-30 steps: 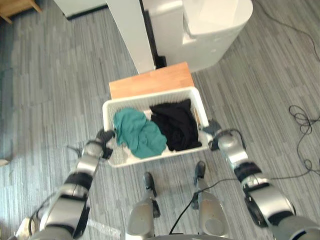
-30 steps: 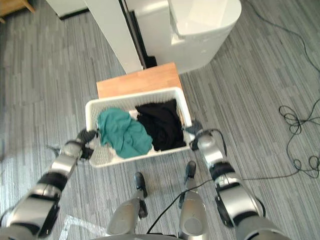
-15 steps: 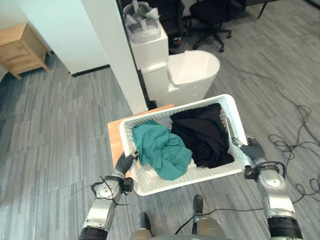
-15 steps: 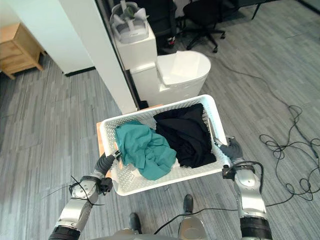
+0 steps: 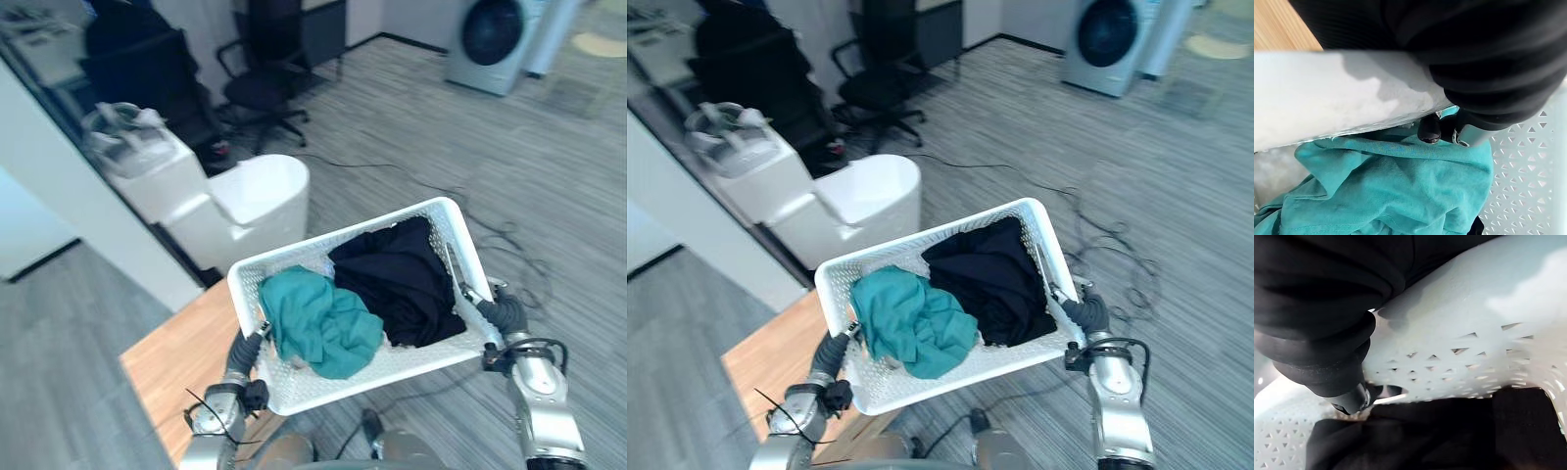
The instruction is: Pick up the laundry basket with both hands and put the clothes into the washing machine.
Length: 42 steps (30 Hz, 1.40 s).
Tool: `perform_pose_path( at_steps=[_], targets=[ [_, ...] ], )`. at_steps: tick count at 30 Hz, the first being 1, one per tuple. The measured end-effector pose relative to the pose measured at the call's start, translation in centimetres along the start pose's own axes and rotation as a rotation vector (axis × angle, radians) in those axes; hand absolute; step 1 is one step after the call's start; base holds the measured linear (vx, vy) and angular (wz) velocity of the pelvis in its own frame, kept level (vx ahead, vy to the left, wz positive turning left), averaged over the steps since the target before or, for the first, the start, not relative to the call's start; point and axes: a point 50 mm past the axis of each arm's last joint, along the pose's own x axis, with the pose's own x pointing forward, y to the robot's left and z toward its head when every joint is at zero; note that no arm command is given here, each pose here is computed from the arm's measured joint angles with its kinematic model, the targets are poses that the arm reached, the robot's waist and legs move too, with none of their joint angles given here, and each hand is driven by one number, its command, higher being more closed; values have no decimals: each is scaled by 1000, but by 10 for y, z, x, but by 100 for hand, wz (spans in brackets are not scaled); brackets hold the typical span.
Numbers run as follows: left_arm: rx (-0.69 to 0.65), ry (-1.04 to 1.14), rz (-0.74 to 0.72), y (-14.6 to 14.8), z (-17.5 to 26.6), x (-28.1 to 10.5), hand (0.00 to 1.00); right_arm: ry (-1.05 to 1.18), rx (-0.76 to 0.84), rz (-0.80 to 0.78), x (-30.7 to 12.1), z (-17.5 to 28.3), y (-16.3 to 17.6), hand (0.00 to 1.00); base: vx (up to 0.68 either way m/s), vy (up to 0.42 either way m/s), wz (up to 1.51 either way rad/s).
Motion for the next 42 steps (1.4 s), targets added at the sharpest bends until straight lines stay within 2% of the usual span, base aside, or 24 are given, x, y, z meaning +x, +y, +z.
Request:
perform_pose_path(
  at_steps=[7,11,17,19,27,35,42],
  targets=[
    [13,-55,-22,0,14,2,100,-34,34,-52,-18,8,0,100,49,144,-82],
    [25,-82,53,22,21,5,100,-33,76,13,6,8,24,100,-54,34,-191],
    [20,-76,83,25,20,10,100,-38,38,41,20,11,26,100,-58,-109,-123],
    [-18,-71,79,17,18,14,100,-54,3,38,23,15,20,100,7,-189,-69],
    [-38,-66,76,13,16,18,100,-59,-11,34,23,15,16,100,38,-72,-17],
    [-93,46,150,22,-16,-10,100,18,-9,87,7,-4,29,100,126,44,-23],
    [-121,44,157,21,-17,-11,100,29,-22,92,15,-6,30,100,329,130,-24]
  ],
)
